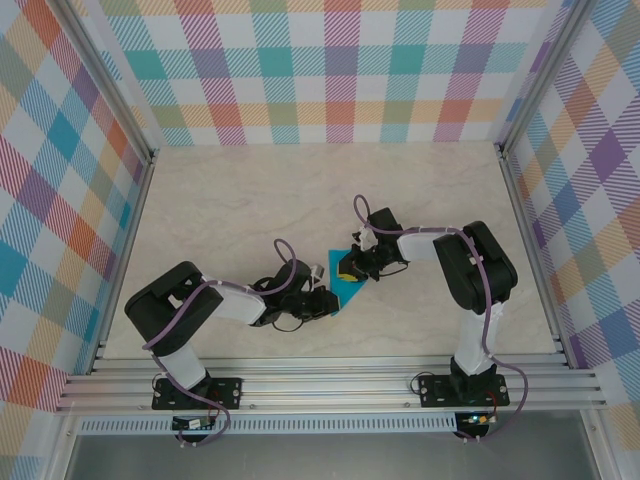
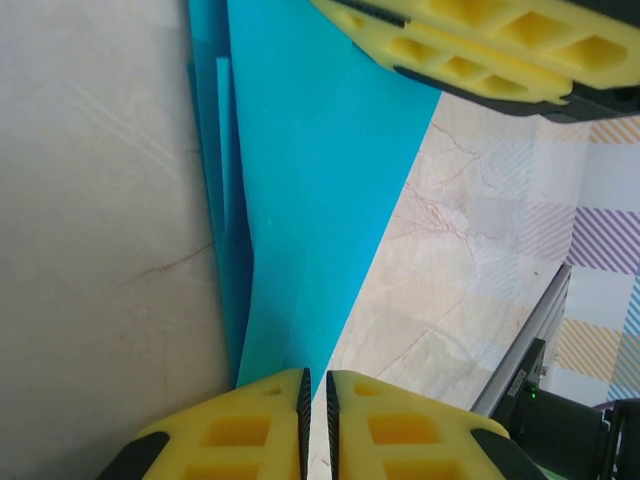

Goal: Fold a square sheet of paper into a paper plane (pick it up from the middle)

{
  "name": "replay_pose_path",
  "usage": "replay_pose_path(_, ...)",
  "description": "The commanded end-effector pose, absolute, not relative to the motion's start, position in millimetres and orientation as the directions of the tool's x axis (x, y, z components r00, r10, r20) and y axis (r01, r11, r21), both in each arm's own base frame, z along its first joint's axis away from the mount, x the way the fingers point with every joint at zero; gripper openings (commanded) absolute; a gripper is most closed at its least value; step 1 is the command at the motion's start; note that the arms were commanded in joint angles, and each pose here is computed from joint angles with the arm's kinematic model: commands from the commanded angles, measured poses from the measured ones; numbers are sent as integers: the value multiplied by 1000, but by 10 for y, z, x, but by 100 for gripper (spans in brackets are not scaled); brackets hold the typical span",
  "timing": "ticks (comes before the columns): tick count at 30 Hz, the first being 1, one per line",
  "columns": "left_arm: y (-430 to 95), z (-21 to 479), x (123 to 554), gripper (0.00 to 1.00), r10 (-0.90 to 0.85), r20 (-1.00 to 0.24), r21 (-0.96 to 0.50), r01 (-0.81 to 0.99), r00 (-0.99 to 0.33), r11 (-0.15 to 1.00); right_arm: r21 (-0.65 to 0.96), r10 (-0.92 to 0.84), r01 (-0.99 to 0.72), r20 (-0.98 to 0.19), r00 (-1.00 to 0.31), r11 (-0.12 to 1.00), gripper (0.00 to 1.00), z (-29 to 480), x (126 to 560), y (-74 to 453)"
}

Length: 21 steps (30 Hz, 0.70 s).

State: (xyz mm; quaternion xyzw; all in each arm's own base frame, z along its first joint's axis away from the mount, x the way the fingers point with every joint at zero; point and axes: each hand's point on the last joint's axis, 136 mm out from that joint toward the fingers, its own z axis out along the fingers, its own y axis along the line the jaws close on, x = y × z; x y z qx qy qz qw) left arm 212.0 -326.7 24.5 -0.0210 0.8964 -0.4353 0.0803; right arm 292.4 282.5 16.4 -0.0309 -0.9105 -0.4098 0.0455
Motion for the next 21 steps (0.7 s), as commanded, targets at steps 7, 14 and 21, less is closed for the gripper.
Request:
replay_pose_path(7,-3207,517,2107,19,-118,-185,-786,75,-976,614,613,53,180,220,-974,769,12,-344,2639,2568)
replay_pose_path(14,-3223,668,2369,20,-188,-229,-785,67,-955,615,611,53,182,223,-973,771,12,-362,2627,2562)
replay_pose_path(21,-3338,494,2466,20,-202,-193,-798,34,-960,602,613,52,182,223,-973,769,11,-362,2623,2565)
